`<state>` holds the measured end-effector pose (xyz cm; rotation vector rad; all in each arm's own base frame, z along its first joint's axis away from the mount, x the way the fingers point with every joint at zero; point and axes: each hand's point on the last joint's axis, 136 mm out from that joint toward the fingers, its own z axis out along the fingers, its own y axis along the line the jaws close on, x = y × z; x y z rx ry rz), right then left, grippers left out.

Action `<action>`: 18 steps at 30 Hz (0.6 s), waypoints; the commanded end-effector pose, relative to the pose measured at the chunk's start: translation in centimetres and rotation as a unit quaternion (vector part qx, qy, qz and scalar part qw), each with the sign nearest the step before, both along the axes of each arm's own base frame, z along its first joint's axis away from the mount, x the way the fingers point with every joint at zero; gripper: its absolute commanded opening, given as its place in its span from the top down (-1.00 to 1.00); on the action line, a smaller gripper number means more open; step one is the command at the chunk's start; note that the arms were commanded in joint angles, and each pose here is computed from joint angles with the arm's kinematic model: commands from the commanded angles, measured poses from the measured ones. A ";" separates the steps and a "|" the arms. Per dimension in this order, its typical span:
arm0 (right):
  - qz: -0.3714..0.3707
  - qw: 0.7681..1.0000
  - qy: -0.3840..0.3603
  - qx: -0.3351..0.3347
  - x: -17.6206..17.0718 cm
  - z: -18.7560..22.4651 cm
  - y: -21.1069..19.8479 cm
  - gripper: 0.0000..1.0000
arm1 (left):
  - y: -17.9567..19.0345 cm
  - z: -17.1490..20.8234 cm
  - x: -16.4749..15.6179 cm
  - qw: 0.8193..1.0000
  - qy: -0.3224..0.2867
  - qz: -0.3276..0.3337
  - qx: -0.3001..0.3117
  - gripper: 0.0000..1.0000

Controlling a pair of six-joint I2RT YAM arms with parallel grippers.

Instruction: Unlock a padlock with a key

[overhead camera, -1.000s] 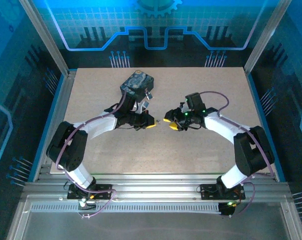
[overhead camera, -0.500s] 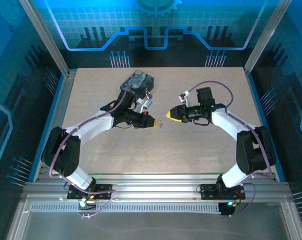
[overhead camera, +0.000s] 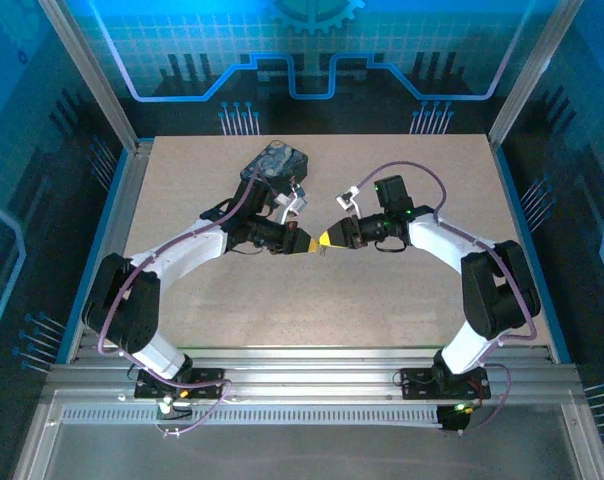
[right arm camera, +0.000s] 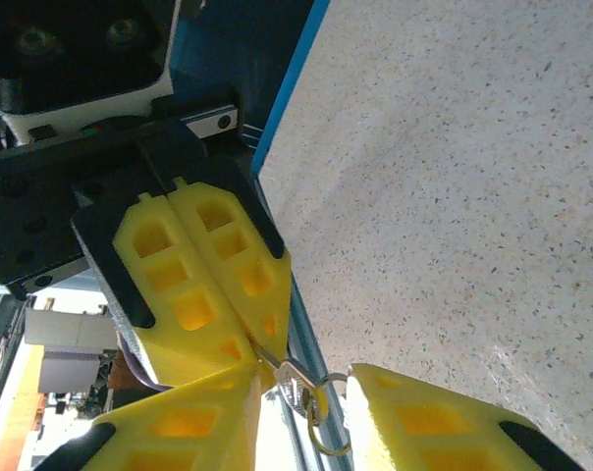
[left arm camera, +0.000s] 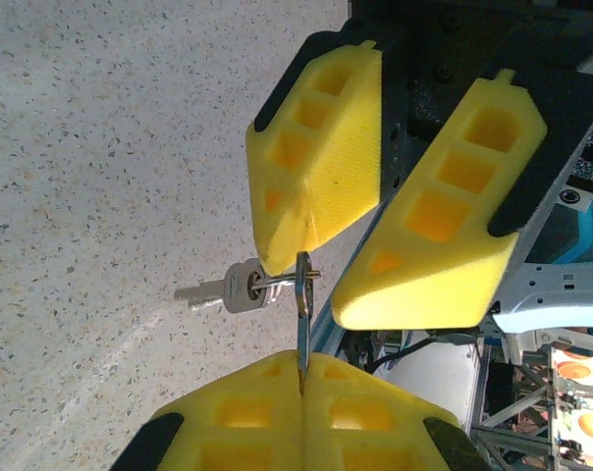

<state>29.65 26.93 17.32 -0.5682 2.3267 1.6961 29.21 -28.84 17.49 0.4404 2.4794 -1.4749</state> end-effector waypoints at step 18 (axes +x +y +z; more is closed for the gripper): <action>0.016 0.999 0.008 0.041 -0.9 0.9 0.6 1.00 | 0.8 1.6 0.6 0.999 -0.015 0.010 -0.031 0.85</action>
